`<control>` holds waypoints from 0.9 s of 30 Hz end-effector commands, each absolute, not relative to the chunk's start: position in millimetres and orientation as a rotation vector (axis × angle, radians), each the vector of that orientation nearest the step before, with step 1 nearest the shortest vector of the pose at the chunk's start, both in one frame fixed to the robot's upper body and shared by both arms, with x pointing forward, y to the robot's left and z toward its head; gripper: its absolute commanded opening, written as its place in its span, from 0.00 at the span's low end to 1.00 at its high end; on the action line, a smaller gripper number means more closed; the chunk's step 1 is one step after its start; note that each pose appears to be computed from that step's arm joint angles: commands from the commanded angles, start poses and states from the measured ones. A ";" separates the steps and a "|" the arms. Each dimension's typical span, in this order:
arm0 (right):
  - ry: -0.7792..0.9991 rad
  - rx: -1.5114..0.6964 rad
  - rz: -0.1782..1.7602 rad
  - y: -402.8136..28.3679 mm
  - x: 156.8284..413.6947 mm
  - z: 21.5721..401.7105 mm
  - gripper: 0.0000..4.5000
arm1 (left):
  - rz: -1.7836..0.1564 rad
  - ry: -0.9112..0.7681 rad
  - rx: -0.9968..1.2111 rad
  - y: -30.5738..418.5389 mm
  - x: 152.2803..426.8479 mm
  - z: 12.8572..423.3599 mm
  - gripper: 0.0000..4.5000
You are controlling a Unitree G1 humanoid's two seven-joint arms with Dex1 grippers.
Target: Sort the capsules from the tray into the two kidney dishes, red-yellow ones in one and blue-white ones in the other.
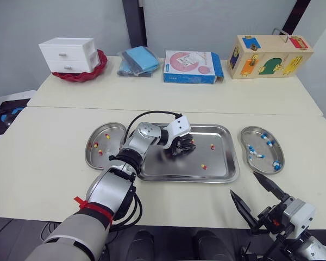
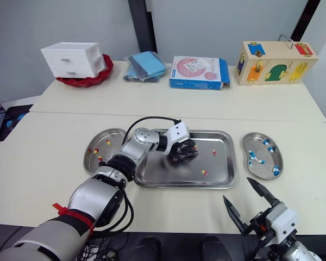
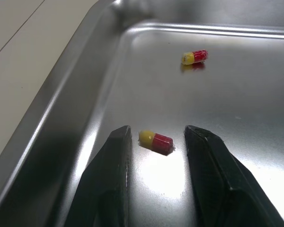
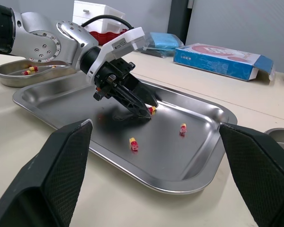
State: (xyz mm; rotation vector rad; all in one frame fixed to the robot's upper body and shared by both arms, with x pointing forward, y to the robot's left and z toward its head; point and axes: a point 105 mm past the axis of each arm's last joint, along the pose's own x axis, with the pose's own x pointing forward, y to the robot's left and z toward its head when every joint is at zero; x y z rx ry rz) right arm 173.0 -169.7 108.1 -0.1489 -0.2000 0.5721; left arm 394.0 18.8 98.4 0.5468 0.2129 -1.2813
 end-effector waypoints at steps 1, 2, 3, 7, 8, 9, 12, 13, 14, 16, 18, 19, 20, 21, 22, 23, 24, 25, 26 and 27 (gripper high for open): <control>-0.238 -0.150 0.577 -168.6 172.0 116.6 1.00 | -1.283 0.224 0.561 20.6 393.8 96.7 0.33; -0.239 -0.151 0.577 -168.7 172.3 116.7 1.00 | -1.282 0.224 0.562 20.7 393.9 96.7 0.28; -0.240 -0.152 0.577 -168.8 172.7 116.8 1.00 | -1.281 0.224 0.566 20.9 394.0 96.6 0.21; -0.241 -0.153 0.578 -169.0 173.2 116.8 1.00 | -1.282 0.221 0.569 20.6 393.8 96.5 0.21; -0.240 -0.153 0.577 -169.0 173.4 116.8 1.00 | -1.282 0.220 0.569 20.6 393.8 96.5 0.21; -0.240 -0.153 0.577 -169.0 173.5 116.8 1.00 | -1.281 0.219 0.569 20.6 393.9 96.5 0.21; -0.240 -0.152 0.577 -169.0 173.7 116.7 1.00 | -1.282 0.219 0.571 20.7 393.7 96.3 0.21; -0.240 -0.152 0.578 -168.8 173.7 116.7 1.00 | -1.282 0.219 0.571 20.7 393.7 96.3 0.17; -0.240 -0.152 0.578 -168.7 173.8 116.7 1.00 | -1.282 0.218 0.571 20.7 393.7 96.3 0.13; -0.240 -0.151 0.579 -168.4 174.0 116.7 1.00 | -1.281 0.216 0.573 20.6 393.7 96.3 0.06; -0.239 -0.150 0.581 -168.2 173.9 116.6 1.00 | -1.280 0.213 0.574 20.3 393.7 96.6 0.06; -0.239 -0.150 0.581 -168.1 173.9 116.7 1.00 | -1.280 0.212 0.574 20.2 393.7 96.7 0.06; -0.238 -0.150 0.582 -168.0 173.8 116.6 1.00 | -1.280 0.212 0.574 20.2 393.7 96.7 0.06; -0.237 -0.150 0.583 -167.9 173.8 116.5 1.00 | -1.280 0.211 0.575 20.1 393.6 96.5 0.06; -0.236 -0.151 0.584 -167.7 173.7 116.3 1.00 | -1.280 0.211 0.576 20.1 393.6 96.4 0.06; -0.236 -0.151 0.584 -167.5 173.7 116.3 1.00 | -1.279 0.211 0.576 20.1 393.6 96.3 0.06; -0.236 -0.151 0.584 -167.5 173.8 116.3 1.00 | -1.279 0.211 0.577 20.1 393.5 96.1 0.06; -0.236 -0.151 0.585 -167.4 173.8 116.2 1.00 | -1.278 0.211 0.577 20.2 393.5 96.0 0.06; -0.236 -0.151 0.585 -167.3 173.8 116.2 1.00 | -1.278 0.211 0.577 20.2 393.5 95.9 0.06; -0.236 -0.151 0.584 -167.3 173.9 116.2 1.00 | -1.278 0.211 0.576 20.2 393.5 95.9 0.06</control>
